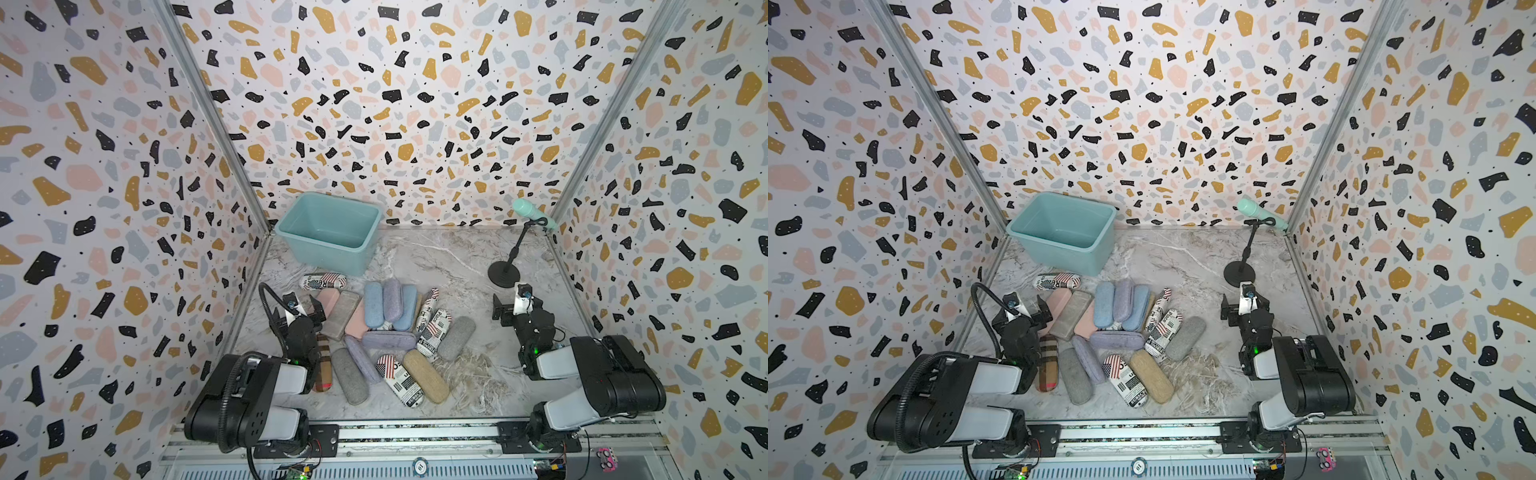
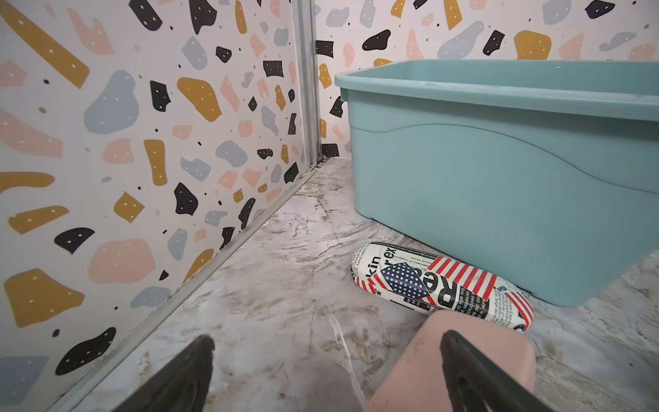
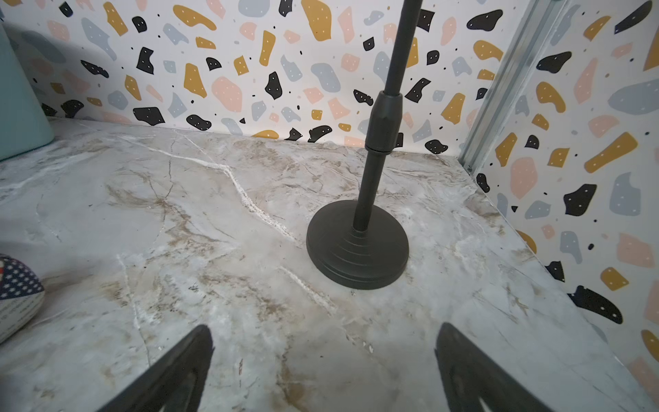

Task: Put the glasses cases into the storage boxes
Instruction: Move the storage box to the center of the board.

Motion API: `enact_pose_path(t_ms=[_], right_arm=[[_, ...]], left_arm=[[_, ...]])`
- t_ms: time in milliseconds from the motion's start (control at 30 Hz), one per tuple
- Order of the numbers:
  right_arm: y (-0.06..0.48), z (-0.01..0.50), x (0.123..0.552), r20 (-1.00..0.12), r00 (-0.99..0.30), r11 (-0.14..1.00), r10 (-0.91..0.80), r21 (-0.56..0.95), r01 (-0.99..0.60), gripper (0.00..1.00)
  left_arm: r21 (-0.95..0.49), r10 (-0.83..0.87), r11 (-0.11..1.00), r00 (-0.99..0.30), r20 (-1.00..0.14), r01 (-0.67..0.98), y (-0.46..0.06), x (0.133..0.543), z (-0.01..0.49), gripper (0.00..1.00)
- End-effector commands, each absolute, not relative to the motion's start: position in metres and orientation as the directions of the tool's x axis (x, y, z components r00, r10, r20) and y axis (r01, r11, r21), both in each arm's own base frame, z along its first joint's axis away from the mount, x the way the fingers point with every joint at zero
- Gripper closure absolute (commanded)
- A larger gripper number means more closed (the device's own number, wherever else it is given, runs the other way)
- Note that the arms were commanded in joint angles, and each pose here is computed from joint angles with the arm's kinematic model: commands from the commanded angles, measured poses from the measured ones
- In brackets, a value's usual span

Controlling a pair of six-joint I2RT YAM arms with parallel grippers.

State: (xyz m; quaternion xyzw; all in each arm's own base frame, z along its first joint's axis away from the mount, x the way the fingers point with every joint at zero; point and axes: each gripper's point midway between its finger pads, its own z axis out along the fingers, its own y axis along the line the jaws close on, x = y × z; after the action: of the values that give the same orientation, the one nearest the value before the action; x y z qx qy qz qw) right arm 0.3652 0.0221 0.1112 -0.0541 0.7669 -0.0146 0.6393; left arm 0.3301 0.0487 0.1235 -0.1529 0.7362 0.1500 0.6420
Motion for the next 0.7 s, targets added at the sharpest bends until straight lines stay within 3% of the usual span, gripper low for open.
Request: enact_pose_path(t_ms=[0,667], right_arm=[[0.0225,0.1209,0.3701,-0.984,-0.151,0.995,-0.091,-0.083,-0.056,0.01],[0.0228,0.1211,0.3693,-0.985,-0.149,0.995,-0.093,-0.085,-0.056,0.01]], left_arm=[[0.006,-0.032,0.906,-0.081,-0.996,-0.422,0.0486,0.3345,0.1375,0.00],[0.012,-0.027,0.907,-0.087,-0.996,-0.420,0.0476,0.3356,0.1370,0.00]])
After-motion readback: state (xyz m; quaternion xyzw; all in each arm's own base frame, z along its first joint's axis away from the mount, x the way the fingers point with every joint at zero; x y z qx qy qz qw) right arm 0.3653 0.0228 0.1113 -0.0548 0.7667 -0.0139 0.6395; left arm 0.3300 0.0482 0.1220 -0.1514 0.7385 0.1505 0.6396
